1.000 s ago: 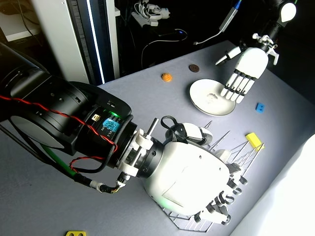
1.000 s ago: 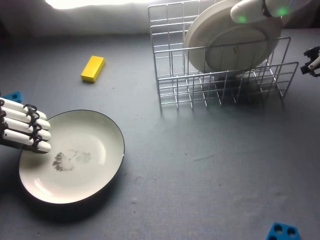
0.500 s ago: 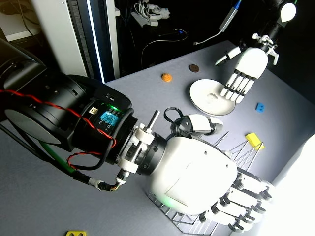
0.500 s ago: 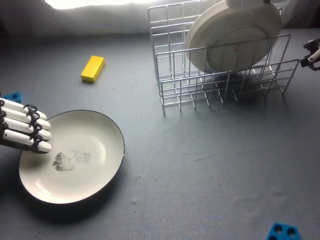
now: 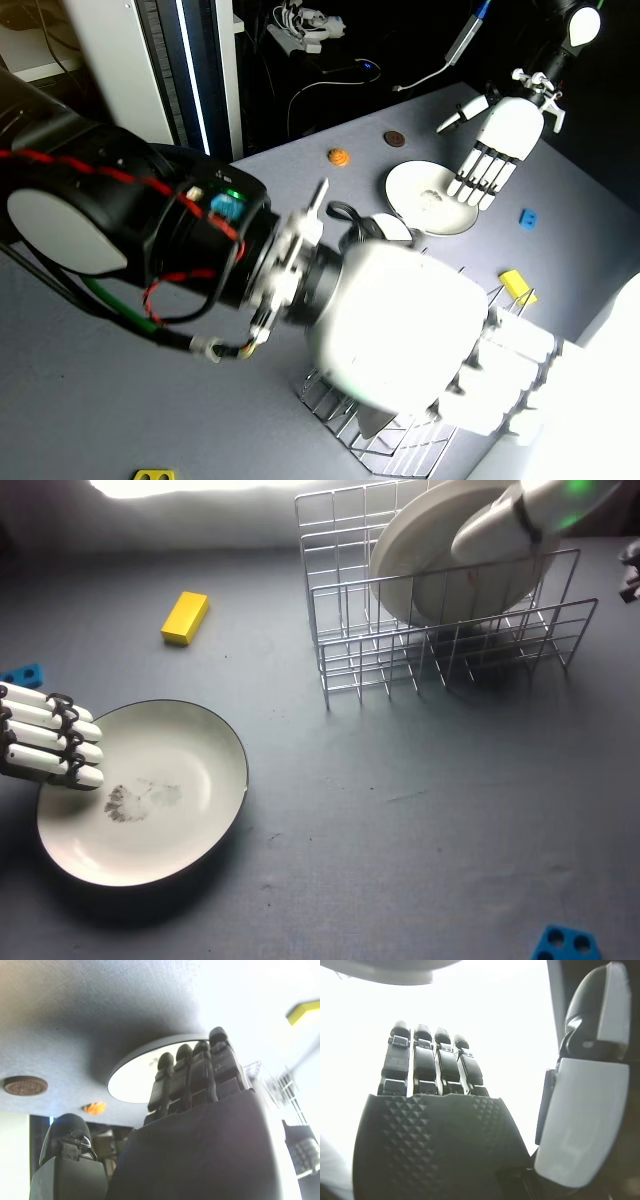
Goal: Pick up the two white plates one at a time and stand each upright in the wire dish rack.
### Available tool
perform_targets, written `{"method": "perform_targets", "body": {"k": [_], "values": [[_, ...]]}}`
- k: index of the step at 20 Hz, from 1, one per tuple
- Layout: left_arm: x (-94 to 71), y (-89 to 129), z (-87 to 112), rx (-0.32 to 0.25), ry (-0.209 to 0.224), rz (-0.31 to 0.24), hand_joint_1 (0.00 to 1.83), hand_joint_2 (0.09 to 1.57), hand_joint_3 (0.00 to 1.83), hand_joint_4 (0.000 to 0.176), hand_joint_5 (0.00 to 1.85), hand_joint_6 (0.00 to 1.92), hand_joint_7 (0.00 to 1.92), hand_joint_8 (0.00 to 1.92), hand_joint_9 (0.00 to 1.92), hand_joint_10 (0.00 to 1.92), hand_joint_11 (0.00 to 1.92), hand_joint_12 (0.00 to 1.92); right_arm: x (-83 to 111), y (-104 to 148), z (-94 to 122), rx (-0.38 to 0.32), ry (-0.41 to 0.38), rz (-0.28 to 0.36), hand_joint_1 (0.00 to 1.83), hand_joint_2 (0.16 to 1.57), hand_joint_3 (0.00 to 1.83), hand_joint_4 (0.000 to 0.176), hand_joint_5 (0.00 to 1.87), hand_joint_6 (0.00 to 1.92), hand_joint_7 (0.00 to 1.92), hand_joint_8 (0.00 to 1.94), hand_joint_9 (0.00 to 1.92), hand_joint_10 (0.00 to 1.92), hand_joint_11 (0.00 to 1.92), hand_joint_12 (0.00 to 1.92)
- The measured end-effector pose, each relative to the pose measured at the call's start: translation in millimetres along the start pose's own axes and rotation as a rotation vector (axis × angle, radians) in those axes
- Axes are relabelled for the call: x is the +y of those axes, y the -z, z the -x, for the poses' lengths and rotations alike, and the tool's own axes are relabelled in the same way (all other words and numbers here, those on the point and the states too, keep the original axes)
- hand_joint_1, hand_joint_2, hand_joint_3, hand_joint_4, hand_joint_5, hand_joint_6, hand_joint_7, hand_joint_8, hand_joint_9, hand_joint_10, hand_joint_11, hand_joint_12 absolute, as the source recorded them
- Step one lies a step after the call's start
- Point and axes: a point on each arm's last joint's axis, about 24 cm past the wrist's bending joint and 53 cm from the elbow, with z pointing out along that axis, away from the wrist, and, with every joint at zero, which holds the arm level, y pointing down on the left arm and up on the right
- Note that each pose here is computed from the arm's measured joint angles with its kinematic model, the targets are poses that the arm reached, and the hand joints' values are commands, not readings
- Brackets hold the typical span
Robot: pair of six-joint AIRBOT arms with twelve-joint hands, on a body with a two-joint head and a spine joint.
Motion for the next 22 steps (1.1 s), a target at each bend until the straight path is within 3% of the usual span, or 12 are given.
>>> {"method": "perform_targets", "body": {"k": [2,5,6,8,9,13,15,17,18,19,21,22], "values": [[0.7,-2,-5.4,0.011,0.011,0.001,0.00,1.06,0.00,0.000,0.05,0.00,0.04,0.01,0.01,0.00,0.00,0.00,21.8,1,-35,0.072,0.258,0.077,1.09,0.70,0.00,0.002,0.00,0.00,0.00,0.00,0.00,0.00,0.00,0.00],[3.2,-3,-12.6,0.023,0.031,0.007,0.00,1.07,0.00,0.000,0.04,0.00,0.02,0.00,0.00,0.00,0.00,0.00,26.5,8,-87,0.153,0.559,0.134,1.08,0.70,0.00,0.000,0.00,0.00,0.00,0.00,0.00,0.00,0.00,0.00],[4.4,-2,-16.6,0.031,0.041,0.011,0.00,1.07,0.00,0.000,0.03,0.00,0.01,0.00,0.00,0.00,0.00,0.00,27.9,12,-106,0.182,0.670,0.157,1.06,0.69,0.00,0.007,0.00,0.00,0.00,0.00,0.00,0.00,0.00,0.00],[5.7,-2,-22.0,0.041,0.049,0.014,0.00,1.07,0.00,0.000,0.02,0.00,0.00,0.00,0.00,0.00,0.00,0.00,33.6,19,-131,0.196,0.789,0.204,1.06,0.71,0.00,0.009,0.00,0.00,0.00,0.00,0.00,0.00,0.00,0.00],[6.3,-2,-24.2,0.044,0.056,0.016,0.00,1.07,0.00,0.000,0.02,0.00,0.00,0.00,0.00,0.00,0.00,0.00,38.6,22,-145,0.200,0.834,0.239,1.09,0.72,0.00,0.000,0.00,0.00,0.00,0.00,0.00,0.00,0.00,0.00],[6.8,-2,-27.1,0.049,0.063,0.017,0.00,1.07,0.00,0.000,0.04,0.01,0.02,0.01,0.00,0.00,0.00,0.00,52.2,21,-174,0.224,0.841,0.297,1.17,0.78,0.02,0.000,0.00,0.00,0.00,0.00,0.00,0.00,0.01,0.01],[7.1,-3,-29.9,0.053,0.074,0.016,0.00,1.07,0.00,0.000,0.03,0.00,0.01,0.00,0.00,0.00,0.00,0.00,53.2,16,-193,0.256,0.835,0.298,1.18,0.81,0.03,0.016,0.01,0.00,0.00,0.00,0.00,0.00,0.03,0.02],[7.2,-3,-31.3,0.054,0.082,0.015,0.00,1.06,0.00,0.000,0.03,0.00,0.01,0.00,0.00,0.00,0.00,0.00,51.8,12,-212,0.298,0.832,0.297,1.20,0.83,0.03,0.011,0.01,0.01,0.00,0.00,0.00,0.00,0.04,0.03],[7.4,-3,-32.1,0.055,0.086,0.016,0.00,1.06,0.00,0.000,0.05,0.01,0.03,0.01,0.01,0.00,0.00,0.00,53.9,10,-221,0.312,0.833,0.306,1.19,0.86,0.01,0.013,0.02,0.01,0.00,0.00,0.00,0.00,0.01,0.17],[7.4,-3,-32.1,0.054,0.087,0.016,0.00,1.06,0.00,0.000,0.06,0.01,0.04,0.01,0.01,0.01,0.00,0.00,56.0,9,-227,0.320,0.836,0.314,1.19,0.86,0.00,0.017,0.01,0.00,0.00,0.00,0.00,0.00,0.00,0.18],[7.3,-3,-32.5,0.055,0.088,0.015,0.00,1.07,0.00,0.000,0.04,0.00,0.02,0.00,0.00,0.00,0.00,0.00,62.2,7,-244,0.339,0.839,0.338,1.22,0.87,0.00,0.000,0.00,0.00,0.00,0.00,0.00,0.00,0.00,0.24],[7.4,-3,-32.6,0.055,0.088,0.016,0.00,1.06,0.00,0.000,0.02,0.00,0.00,0.00,0.00,0.00,0.00,0.00,62.9,6,-254,0.358,0.834,0.343,1.23,0.88,0.00,0.002,0.00,0.00,0.00,0.00,0.00,0.00,0.00,0.25]]}}
